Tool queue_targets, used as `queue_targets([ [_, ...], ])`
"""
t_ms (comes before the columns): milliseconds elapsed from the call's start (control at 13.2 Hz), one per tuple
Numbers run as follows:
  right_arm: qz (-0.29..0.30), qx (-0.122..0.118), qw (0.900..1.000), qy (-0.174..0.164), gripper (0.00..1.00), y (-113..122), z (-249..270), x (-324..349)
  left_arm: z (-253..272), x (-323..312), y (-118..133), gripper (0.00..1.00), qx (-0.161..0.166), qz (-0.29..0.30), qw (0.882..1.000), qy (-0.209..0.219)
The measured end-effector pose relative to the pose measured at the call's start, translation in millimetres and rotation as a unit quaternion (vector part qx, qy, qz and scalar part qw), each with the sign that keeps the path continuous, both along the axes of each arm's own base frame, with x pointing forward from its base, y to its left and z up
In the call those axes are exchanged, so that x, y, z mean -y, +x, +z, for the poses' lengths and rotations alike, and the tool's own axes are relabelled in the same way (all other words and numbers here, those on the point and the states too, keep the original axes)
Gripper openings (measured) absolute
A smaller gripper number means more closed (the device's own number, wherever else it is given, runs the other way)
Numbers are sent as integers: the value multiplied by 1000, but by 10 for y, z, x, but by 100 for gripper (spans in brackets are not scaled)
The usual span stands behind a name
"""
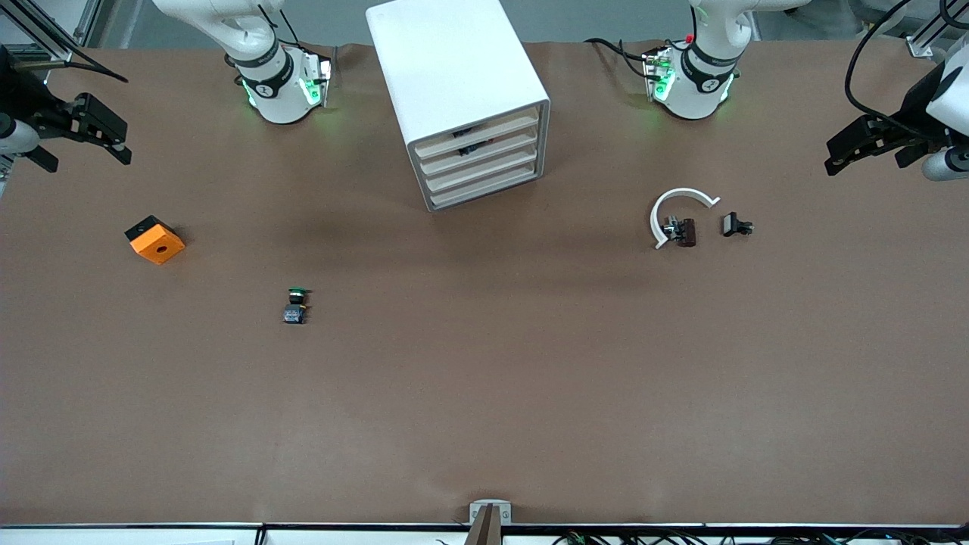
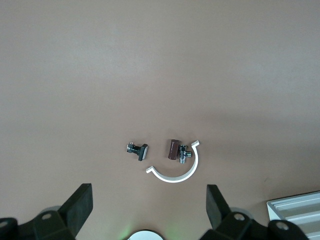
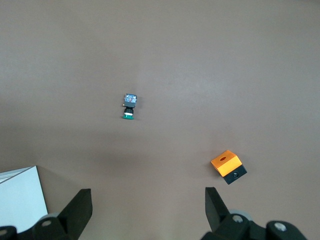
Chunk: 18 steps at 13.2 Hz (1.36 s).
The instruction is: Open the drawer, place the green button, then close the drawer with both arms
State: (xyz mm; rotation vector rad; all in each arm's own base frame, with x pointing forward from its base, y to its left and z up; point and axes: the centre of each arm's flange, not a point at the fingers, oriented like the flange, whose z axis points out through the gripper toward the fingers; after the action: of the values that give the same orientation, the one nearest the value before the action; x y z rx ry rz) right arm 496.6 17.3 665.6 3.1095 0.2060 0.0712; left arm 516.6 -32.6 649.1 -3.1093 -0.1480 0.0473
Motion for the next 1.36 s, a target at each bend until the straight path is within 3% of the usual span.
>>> queue_targets([
  [908, 0, 1, 1000, 0, 100, 2, 5, 0, -24, -10, 17, 100, -2, 1, 1000, 0],
  [1362, 17, -4, 1000, 0, 100, 33, -53, -178, -210, -81, 131, 100, -20, 8, 1000, 0],
])
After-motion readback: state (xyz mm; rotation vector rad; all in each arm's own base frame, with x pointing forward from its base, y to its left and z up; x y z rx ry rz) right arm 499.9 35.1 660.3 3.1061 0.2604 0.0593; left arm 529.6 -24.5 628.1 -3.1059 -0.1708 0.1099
